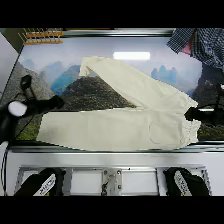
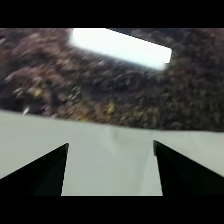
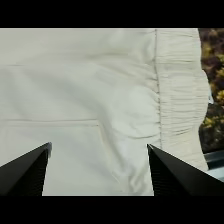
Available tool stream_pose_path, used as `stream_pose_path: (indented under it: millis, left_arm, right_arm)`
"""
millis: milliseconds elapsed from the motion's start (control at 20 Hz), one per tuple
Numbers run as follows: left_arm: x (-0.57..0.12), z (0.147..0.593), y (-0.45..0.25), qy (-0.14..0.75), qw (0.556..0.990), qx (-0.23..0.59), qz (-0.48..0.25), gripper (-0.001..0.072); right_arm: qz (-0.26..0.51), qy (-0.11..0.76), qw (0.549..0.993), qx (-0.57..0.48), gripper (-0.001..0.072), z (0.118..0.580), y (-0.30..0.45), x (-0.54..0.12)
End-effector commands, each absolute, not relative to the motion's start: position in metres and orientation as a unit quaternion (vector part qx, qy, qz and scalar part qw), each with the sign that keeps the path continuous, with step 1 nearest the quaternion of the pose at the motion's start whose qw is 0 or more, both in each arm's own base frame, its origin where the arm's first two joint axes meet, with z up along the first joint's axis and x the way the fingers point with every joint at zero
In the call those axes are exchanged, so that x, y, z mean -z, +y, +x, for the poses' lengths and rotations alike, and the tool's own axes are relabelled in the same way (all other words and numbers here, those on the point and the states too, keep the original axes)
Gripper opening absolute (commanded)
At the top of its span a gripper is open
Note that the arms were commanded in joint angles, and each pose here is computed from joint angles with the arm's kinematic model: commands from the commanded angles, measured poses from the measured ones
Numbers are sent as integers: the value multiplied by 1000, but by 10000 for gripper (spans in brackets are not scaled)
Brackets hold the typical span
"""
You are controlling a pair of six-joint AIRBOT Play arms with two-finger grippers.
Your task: Fold the clothes and pants, and hang the long-sleeved shirts on hangers.
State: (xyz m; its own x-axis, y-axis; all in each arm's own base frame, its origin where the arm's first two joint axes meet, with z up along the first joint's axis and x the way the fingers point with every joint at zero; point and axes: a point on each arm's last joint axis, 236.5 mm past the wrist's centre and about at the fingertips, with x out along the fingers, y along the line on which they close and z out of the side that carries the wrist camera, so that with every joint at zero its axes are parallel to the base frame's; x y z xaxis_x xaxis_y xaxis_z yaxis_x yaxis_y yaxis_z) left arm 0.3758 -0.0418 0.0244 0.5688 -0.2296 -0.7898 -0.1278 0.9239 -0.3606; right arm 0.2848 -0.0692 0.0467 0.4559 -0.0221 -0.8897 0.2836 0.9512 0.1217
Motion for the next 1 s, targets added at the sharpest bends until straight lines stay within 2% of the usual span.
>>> stream_pose_path:
  millis: [0,200,400,500,800,950]
  left_arm:
    - [6,460,-132,457,858,60,-227,563]
    - [59,525,-217,504,830,94,-222,563]
    - [74,574,-261,491,824,93,-269,564]
    - [80,587,-267,488,818,84,-293,563]
    - [88,606,-292,483,818,100,-295,563]
    - [101,600,-294,491,808,84,-313,563]
  right_arm:
    - [156,496,851,73,653,295,-57,-55]
    - [156,497,850,72,653,295,-56,-54]
    - [157,498,850,72,653,294,-56,-54]
    - [157,498,850,72,653,294,-56,-54]
    - [157,497,850,72,653,295,-56,-54]
    - [157,497,850,72,653,295,-56,-54]
